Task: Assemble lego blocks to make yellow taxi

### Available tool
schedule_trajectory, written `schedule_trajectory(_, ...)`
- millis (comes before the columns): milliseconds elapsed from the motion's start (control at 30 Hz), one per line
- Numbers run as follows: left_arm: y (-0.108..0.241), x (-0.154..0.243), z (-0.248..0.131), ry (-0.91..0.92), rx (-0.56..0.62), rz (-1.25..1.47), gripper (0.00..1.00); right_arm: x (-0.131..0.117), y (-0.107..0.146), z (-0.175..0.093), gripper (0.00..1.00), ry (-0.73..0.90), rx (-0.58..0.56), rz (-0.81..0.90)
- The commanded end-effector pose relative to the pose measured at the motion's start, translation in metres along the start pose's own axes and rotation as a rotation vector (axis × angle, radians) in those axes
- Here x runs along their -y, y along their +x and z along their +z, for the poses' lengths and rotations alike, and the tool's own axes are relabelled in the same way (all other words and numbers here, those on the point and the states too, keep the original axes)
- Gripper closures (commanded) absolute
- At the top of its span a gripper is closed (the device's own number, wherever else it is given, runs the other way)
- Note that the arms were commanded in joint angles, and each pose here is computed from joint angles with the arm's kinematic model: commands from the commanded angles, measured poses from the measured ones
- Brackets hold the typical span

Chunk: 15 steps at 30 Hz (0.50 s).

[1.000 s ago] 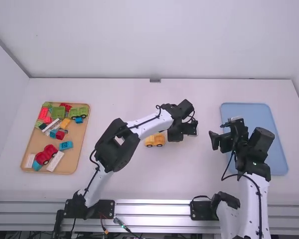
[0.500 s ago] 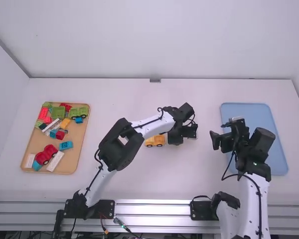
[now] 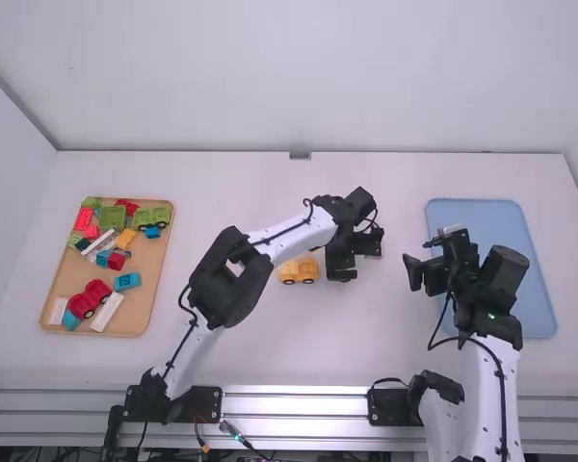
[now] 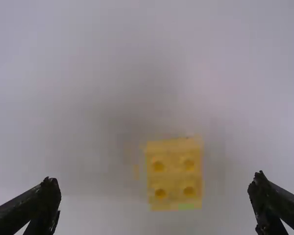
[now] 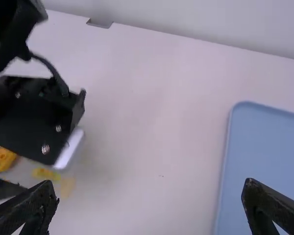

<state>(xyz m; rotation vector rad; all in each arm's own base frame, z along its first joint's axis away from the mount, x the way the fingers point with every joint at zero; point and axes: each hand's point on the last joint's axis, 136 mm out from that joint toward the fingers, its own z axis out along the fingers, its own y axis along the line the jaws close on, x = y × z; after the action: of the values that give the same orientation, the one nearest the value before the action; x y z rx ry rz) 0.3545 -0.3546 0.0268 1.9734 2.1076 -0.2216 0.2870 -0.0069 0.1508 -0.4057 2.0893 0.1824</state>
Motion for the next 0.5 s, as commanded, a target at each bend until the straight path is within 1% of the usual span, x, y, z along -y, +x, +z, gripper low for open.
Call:
schedule_trajectory(0,-0.005,-0.020,-0.041,0.037,0.130,-0.008,0.01,-0.003,0.001,0.001,0.01,-0.015,0.002,-0.011)
schedule_trajectory(33,0.000,-0.025,-0.056,0.070,0.184,-0.008,0.01,-0.002,0.000,0.001,0.01,-0.013,0.006,-0.015)
schedule_trajectory(67,0.000,-0.026,-0.057,0.076,0.192,-0.009,0.01,-0.002,0.000,0.002,0.01,-0.013,0.007,-0.015)
schedule_trajectory(100,0.004,-0.030,-0.069,0.096,0.236,-0.015,0.01,-0.003,-0.001,0.002,0.01,-0.016,0.010,-0.020)
schedule_trajectory(167,0.017,-0.040,-0.088,0.122,0.302,-0.031,0.01,-0.007,-0.006,0.004,0.01,-0.027,0.023,-0.039)
schedule_trajectory(200,0.027,-0.051,-0.097,0.119,0.330,-0.075,0.01,-0.010,-0.009,0.005,0.01,-0.037,0.031,-0.053)
schedule_trajectory(267,0.049,-0.069,-0.108,0.110,0.363,-0.140,0.01,-0.016,-0.017,0.012,0.01,-0.048,0.051,-0.064)
schedule_trajectory(333,0.064,-0.078,-0.114,0.113,0.383,-0.183,0.01,-0.017,-0.022,0.018,0.01,-0.041,0.055,-0.065)
schedule_trajectory(433,0.087,-0.089,-0.124,0.124,0.424,-0.231,0.01,-0.027,-0.030,0.032,0.01,-0.061,0.012,-0.095)
schedule_trajectory(467,0.096,-0.092,-0.127,0.130,0.451,-0.232,0.01,-0.034,-0.035,0.039,0.01,-0.086,-0.019,-0.118)
